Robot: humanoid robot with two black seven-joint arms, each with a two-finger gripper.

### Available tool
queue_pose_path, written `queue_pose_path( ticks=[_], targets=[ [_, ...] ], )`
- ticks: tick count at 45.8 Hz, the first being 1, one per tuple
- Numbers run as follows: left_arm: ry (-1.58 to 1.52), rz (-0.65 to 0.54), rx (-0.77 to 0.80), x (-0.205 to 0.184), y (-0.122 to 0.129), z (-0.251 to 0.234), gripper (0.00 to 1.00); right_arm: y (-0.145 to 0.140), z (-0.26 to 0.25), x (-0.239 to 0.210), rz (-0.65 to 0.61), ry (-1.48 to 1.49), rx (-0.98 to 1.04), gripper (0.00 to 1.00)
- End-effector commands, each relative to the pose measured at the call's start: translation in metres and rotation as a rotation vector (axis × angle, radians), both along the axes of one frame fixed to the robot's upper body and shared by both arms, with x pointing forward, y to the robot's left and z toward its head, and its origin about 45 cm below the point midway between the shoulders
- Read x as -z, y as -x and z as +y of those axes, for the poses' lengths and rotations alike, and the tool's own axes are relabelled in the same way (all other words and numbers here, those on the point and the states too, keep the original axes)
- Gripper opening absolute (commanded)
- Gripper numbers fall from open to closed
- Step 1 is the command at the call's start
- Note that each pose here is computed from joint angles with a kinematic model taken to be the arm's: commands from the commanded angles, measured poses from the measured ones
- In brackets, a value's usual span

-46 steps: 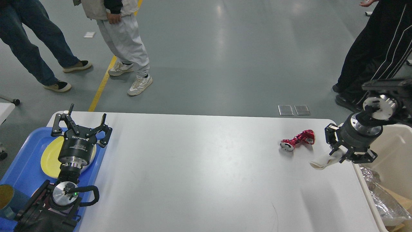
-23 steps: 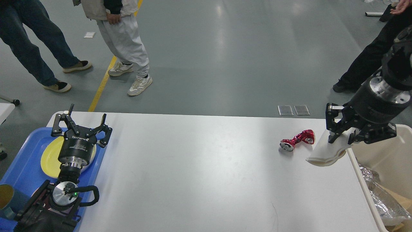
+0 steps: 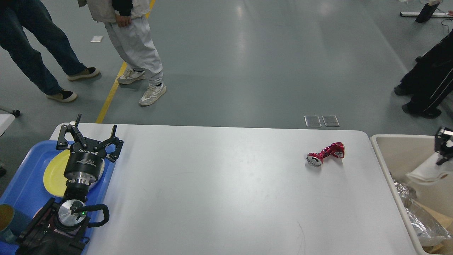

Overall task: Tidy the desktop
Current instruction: 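Lift the paper cup and drop it into the white bin, then raise the right gripper and move it over the red can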

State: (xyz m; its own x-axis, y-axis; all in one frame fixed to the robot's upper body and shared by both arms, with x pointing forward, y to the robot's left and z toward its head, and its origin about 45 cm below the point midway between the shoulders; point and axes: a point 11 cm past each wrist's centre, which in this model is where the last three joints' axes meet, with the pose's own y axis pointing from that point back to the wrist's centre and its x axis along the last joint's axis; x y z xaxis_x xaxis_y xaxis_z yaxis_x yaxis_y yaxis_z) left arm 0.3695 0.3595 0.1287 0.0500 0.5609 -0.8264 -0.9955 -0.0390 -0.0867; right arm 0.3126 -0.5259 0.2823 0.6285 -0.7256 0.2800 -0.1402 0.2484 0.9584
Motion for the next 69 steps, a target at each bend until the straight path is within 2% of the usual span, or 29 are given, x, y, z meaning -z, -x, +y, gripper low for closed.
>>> queue_pose_path(
  ticks=[1,10,15,24,32,47,48,49,52,53,69],
  targets=[
    [0.001,0.0,-0.001,0.0,0.0,0.0,0.97,0.01,-0.041,0.043,-0.038,0.012,0.093,0.0],
    [0.001,0.0,-0.001,0.0,0.0,0.0,0.97,0.038,-0.093,0.105,-0.079,0.1,0.201,0.0],
    [0.001,0.0,-0.001,0.0,0.0,0.0,0.97,0.052,-0.085,0.164,-0.063,0.162,0.18,0.0],
    [0.001,0.0,-0.001,0.0,0.0,0.0,0.97,0.076,-0.074,0.218,-0.118,0.335,0.153,0.0],
    [0.001,0.0,-0.001,0.0,0.0,0.0,0.97,0.088,-0.067,0.237,-0.19,0.443,0.164,0.0],
    [0.001,0.0,-0.001,0.0,0.0,0.0,0.97,0.102,-0.052,0.258,-0.166,0.437,0.151,0.0],
    [0.001,-0.001,0.0,0.0,0.0,0.0,0.97,0.102,-0.052,0.258,-0.168,0.438,0.15,0.07],
    [0.001,0.0,-0.001,0.0,0.0,0.0,0.97,0.101,-0.053,0.257,-0.173,0.445,0.149,0.31],
    [-0.001,0.0,-0.002,0.0,0.0,0.001,0.97,0.099,-0.055,0.254,-0.203,0.48,0.153,0.96],
    [0.001,0.0,-0.001,0.0,0.0,0.0,0.97,0.099,-0.056,0.254,-0.208,0.487,0.152,1.0],
    [0.001,0.0,-0.001,0.0,0.0,0.0,0.97,0.097,-0.05,0.257,-0.215,0.482,0.151,1.0]
  ],
)
